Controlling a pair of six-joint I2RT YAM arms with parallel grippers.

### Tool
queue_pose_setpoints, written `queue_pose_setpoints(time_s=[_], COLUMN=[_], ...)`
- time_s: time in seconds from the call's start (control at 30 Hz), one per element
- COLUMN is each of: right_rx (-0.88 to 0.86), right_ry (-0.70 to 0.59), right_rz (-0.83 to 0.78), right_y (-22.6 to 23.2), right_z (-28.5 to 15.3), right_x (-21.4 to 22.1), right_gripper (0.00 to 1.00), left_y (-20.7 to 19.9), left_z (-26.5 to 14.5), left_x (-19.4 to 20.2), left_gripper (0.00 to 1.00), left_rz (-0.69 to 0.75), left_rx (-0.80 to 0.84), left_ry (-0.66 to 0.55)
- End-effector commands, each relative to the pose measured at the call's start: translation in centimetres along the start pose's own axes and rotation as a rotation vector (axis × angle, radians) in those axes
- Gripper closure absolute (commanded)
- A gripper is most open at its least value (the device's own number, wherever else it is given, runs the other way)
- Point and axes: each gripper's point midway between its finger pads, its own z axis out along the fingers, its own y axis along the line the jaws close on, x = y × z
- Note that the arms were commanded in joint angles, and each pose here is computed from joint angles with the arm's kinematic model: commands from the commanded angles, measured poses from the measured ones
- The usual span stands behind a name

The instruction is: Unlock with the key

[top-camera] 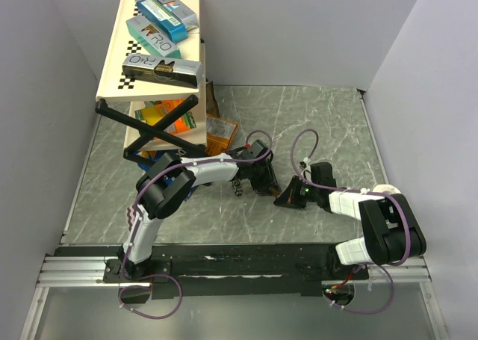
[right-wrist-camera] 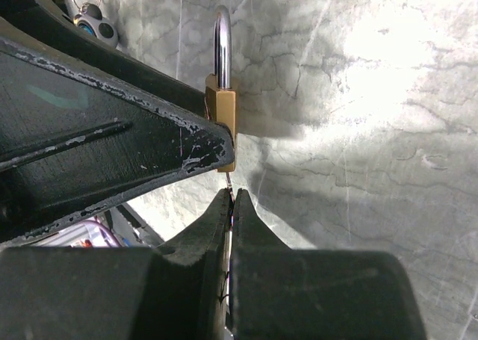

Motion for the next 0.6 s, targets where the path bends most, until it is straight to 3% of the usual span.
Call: queue_pose_setpoints(time_s=[0.0,0.57], right_rx=[-0.065,-0.043], right_ry=[-0.267,-0.268], right_rz=[-0.175,-0.210], right_y=[3.8,4.8], right_z=[-0.3,-0.7], right_x=[-8.1,-9.5], right_gripper=[1.00,1.00], left_y=[0.0,-1.9], left_z=[-0.9,-3.3], left_x=[5.6,6.6], left_gripper=[0.99,0.99], left_rz=[-0.038,-0.033], left_rx=[-0.002,0.031], left_ry=[0.220,0.223])
